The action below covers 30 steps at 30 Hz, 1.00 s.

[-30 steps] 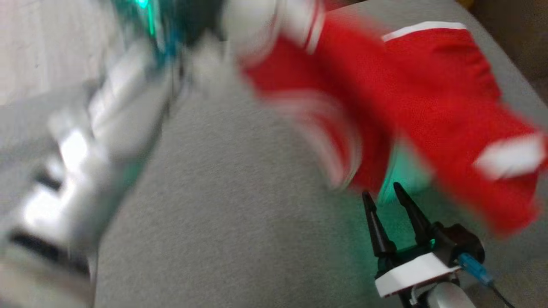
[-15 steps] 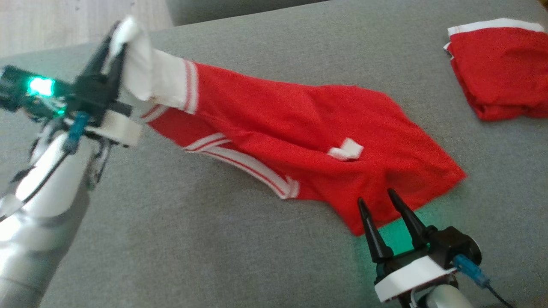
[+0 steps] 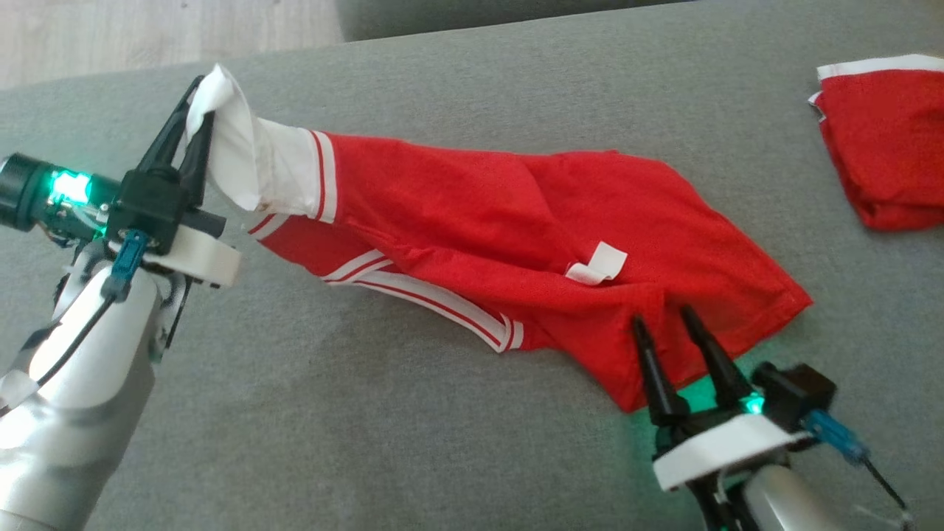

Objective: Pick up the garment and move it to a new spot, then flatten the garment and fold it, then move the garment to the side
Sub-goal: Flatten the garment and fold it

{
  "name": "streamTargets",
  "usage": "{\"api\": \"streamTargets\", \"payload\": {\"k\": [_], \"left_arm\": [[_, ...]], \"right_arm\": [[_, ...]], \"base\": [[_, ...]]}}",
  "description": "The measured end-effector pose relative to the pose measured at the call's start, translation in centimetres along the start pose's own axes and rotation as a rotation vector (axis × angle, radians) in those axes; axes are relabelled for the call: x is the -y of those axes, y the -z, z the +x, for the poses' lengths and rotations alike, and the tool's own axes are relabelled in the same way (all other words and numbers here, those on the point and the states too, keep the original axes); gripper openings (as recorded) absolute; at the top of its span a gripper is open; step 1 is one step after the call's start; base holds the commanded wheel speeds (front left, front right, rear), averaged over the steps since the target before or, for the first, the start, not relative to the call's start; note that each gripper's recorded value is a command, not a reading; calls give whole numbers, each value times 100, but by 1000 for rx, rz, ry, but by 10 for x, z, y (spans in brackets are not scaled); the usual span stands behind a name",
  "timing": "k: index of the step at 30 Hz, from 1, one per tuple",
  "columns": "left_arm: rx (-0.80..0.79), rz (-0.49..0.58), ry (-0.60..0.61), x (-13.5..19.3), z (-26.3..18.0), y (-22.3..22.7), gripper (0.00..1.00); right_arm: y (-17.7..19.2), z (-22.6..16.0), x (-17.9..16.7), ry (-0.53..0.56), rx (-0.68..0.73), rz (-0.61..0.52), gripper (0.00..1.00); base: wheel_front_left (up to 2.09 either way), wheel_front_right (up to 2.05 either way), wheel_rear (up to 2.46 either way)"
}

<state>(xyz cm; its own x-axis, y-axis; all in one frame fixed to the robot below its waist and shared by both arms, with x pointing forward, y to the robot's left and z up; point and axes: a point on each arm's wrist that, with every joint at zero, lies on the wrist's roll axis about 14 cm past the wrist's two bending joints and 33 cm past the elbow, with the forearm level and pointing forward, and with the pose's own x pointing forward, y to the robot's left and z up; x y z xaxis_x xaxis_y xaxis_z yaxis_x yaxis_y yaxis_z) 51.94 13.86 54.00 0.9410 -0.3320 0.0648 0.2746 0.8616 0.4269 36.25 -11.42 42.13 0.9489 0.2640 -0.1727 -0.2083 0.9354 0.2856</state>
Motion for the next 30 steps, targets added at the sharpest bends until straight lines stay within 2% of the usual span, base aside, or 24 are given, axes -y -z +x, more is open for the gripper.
{"api": "streamTargets", "payload": {"k": [3, 4, 5, 6, 10, 12, 15, 17, 19, 21, 22, 24, 28, 29, 30], "left_arm": [[-11, -2, -3, -3, -3, 3, 0], [-16, -5, -3, -3, -4, 5, 0], [-19, -7, -5, -3, -5, 5, 0], [-20, -9, -4, -2, -6, 5, 0], [0, -15, 13, 3, -2, -1, 0], [29, -20, 13, 4, 1, -10, 0], [95, -30, 11, 4, 10, -31, 0], [151, -44, 16, 4, 15, -49, 0], [194, -63, 15, 6, 16, -61, 0], [223, -84, 15, 9, 14, -70, 0], [229, -93, 24, 11, 12, -71, 0], [216, -109, 40, 17, 6, -64, 0], [120, -147, 72, 36, -11, -26, 0], [99, -156, 77, 40, -15, -18, 0], [79, -163, 80, 43, -18, -11, 0]], "right_arm": [[14, 10, -9, -45, -55, 48, 100], [18, 12, -13, -66, -77, 51, 92], [21, 14, -16, -85, -92, 51, 37], [20, 17, -18, -99, -93, 52, 0], [-25, 41, 1, -91, 18, 25, 0], [-60, 51, 21, -63, 100, -43, 0], [-134, 62, 50, -11, 277, -166, 0], [-180, 63, 56, -3, 390, -238, 0], [-202, 60, 53, -19, 448, -288, 0], [-195, 57, 47, -54, 429, -331, 0], [-179, 53, 43, -77, 385, -356, 0], [-126, 40, 41, -112, 244, -370, 0], [-14, -12, 34, -103, -47, -220, 0], [6, -23, 27, -100, -99, -174, 27], [23, -33, 18, -112, -148, -142, 100]], "base": [[0, 0, 0], [0, 0, 0], [0, 0, 0], [0, 0, 0], [0, 0, 0], [0, 0, 0], [0, 0, 0], [0, 0, 0], [0, 0, 0], [0, 0, 0], [0, 0, 0], [0, 0, 0], [0, 0, 0], [0, 0, 0], [0, 0, 0]]}}
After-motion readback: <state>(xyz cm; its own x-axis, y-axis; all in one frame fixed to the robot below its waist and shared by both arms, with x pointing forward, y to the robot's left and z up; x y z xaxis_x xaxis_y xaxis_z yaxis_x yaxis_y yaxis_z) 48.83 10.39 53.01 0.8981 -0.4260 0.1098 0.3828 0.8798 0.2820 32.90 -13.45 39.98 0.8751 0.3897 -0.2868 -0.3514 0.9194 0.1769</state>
